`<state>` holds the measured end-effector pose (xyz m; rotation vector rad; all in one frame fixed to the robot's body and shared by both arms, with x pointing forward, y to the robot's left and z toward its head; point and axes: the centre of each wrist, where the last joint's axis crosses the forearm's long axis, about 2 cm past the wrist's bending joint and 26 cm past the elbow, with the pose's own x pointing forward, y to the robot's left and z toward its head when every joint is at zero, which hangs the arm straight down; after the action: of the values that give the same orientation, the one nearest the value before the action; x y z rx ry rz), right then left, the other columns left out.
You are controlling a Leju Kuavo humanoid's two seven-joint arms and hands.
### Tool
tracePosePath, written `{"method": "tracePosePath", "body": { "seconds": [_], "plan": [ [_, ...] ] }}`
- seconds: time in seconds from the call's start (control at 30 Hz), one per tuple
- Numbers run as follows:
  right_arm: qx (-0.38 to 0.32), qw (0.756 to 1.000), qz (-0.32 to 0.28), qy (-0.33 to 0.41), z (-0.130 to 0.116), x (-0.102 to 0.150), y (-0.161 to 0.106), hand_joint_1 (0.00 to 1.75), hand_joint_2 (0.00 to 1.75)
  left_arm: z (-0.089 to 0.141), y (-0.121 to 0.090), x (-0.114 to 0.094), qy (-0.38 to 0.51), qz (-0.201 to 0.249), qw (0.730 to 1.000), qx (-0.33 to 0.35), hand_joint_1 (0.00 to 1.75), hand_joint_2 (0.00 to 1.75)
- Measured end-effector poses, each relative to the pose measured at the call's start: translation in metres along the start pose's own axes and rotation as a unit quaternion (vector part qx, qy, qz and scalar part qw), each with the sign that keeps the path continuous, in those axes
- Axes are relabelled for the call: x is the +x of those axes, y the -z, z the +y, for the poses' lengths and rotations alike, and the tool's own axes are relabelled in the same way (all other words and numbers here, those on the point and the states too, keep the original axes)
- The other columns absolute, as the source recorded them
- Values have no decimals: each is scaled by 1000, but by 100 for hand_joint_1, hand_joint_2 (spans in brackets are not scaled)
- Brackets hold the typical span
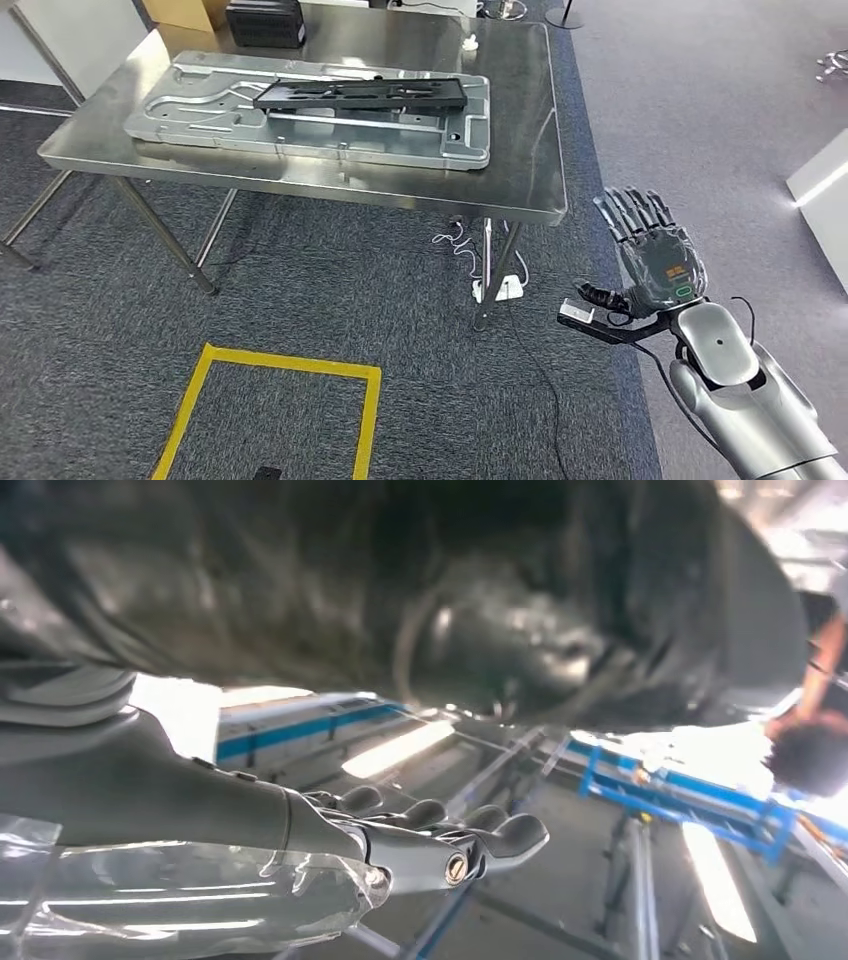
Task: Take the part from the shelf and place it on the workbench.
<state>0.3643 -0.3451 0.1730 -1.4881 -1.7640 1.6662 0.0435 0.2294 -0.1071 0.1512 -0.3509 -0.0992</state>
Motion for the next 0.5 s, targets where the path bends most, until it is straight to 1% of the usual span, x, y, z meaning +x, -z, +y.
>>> {"method": "tracePosePath", "body": {
  "seconds": [0.27,0.5],
  "plan": [
    [-3,1000,13,-5,-2,-11,-2,0,0,-1,0,3,0,-4,1000,-2,0,0],
    [-1,1000,14,-5,-1,-13,-5,0,0,-1,0,2,1,-3,1000,-1,0,0]
  ]
}}
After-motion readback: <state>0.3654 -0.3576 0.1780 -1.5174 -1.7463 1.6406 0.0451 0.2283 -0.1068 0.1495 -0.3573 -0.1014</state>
